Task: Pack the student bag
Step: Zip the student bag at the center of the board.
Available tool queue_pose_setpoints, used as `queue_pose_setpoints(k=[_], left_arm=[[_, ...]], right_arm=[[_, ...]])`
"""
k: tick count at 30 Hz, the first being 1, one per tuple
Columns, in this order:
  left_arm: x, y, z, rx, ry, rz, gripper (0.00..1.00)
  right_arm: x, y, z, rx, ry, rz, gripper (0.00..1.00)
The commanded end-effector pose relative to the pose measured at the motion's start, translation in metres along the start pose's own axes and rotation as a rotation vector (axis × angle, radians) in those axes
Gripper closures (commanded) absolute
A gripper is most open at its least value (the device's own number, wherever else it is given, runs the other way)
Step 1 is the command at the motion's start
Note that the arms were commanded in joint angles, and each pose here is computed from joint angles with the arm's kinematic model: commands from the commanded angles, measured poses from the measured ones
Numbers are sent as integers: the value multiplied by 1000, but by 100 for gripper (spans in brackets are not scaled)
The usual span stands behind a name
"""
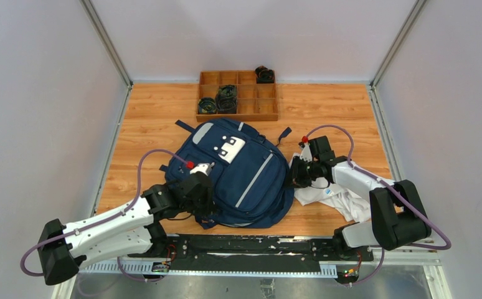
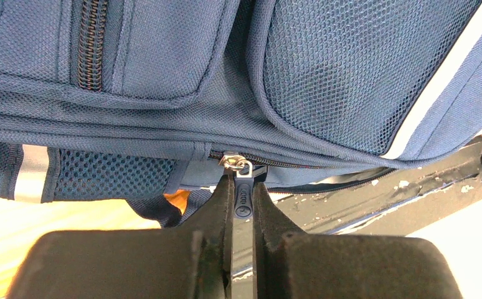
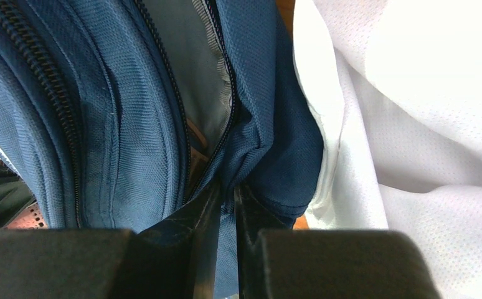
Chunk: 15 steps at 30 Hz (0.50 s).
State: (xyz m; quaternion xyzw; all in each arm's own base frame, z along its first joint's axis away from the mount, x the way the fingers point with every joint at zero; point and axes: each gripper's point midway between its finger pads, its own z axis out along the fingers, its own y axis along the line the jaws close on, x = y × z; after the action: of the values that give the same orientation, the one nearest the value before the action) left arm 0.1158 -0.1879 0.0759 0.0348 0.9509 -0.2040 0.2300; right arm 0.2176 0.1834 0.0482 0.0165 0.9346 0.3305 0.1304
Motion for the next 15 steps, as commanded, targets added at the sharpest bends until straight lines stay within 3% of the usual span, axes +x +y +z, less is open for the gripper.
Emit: queue_pose_setpoints(k=[1,3,5,7,8,9,10,15], left_arm=[[-4,-14,-4,62,-15,-4,87],[-3,-18,-6,80,-2,3,83],[-2,-19,-8,83,7,9,69],[-3,-15,-9,66,-2,8,67],[-4,-12,-9,53,-9,7,69],[-4,-9,-8,42,-14,4,78],[-3,-7,-8,36,-15,1,97],[-3,-7,-7,38,-16,-3,100]], right_arm=[[6,-1,5,-6,12,0,82],[7,-1,6,-10,14,2,83],[7,-1,7,-11,17,4,83],[8,-1,8,-11,19,5,83],[8,-1,8,-11,18,6,83],[8,-1,8,-12,20,5,83],[8,-1,8,-12,19,6,83],[7,1,7,-14,17,3,83]])
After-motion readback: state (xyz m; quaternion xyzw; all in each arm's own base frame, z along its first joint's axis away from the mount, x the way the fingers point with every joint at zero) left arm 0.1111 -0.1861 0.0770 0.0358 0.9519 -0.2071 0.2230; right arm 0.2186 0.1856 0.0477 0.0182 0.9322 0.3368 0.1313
